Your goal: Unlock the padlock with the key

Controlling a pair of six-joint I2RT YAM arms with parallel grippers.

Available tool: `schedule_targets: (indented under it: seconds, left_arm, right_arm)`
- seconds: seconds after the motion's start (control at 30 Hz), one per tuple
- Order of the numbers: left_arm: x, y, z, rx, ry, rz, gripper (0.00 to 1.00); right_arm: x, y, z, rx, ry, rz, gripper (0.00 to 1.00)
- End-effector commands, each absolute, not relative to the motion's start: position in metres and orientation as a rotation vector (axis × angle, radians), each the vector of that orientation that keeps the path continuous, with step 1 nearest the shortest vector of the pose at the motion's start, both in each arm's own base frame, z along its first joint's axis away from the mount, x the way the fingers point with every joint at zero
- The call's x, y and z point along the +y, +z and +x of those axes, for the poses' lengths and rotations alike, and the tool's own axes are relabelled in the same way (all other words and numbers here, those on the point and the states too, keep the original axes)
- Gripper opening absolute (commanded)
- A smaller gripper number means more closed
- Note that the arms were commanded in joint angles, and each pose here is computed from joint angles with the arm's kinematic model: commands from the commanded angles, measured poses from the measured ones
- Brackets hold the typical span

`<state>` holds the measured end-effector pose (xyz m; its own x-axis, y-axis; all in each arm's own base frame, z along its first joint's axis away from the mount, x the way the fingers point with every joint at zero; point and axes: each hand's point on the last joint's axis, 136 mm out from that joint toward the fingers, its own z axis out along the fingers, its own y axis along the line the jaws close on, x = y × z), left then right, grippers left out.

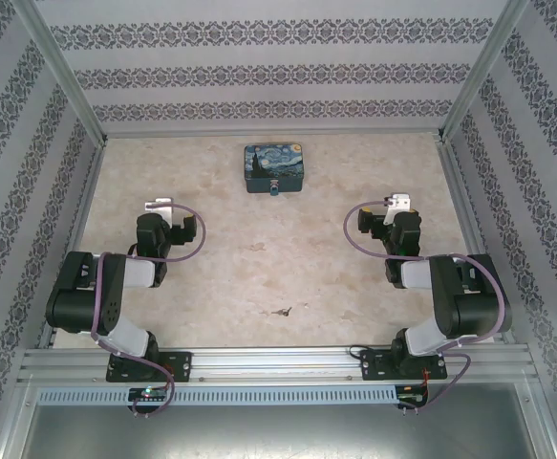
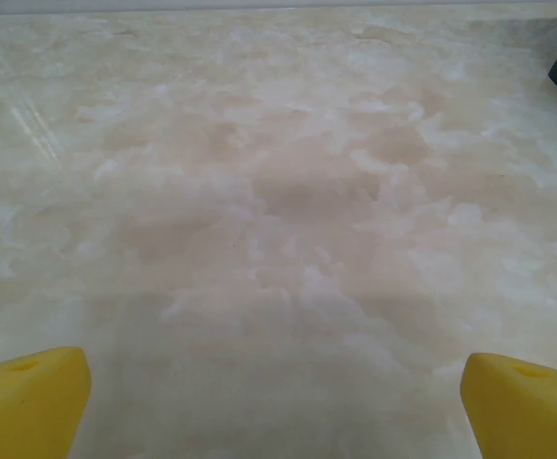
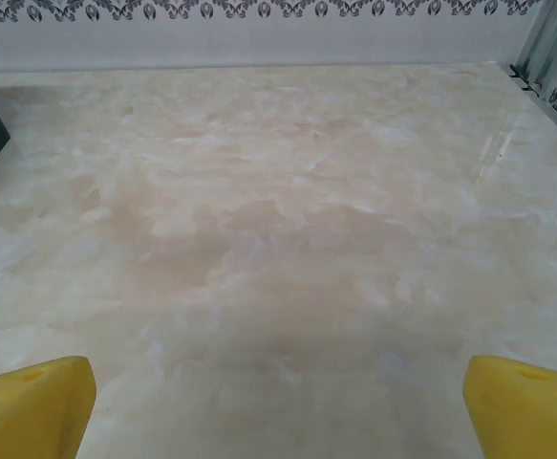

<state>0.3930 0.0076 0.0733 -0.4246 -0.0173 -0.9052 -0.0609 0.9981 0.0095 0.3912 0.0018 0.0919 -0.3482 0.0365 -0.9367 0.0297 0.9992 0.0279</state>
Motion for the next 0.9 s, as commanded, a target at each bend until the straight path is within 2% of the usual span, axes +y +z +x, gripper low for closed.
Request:
schedule_targets:
  seconds: [0.0,0.57,0.87]
  left_arm:
    - [0.01,0.082,0.399,1.975,0.048,-0.041,1.0]
    - [0.009,0.082,0.399,1.975,0.045,-0.039,1.0]
    - [0.014,0.105,0.402,2.015,0.069,-0.069,1.0]
  right_arm:
    - [0.003,0.105,0.398,1.889,0.012,0.021,0.98]
    - [0.002,0.106,0.398,1.887,0.026,0.024,0.98]
    - [-0.009,0.149,0.391,1.908,0.012,0.116,0.98]
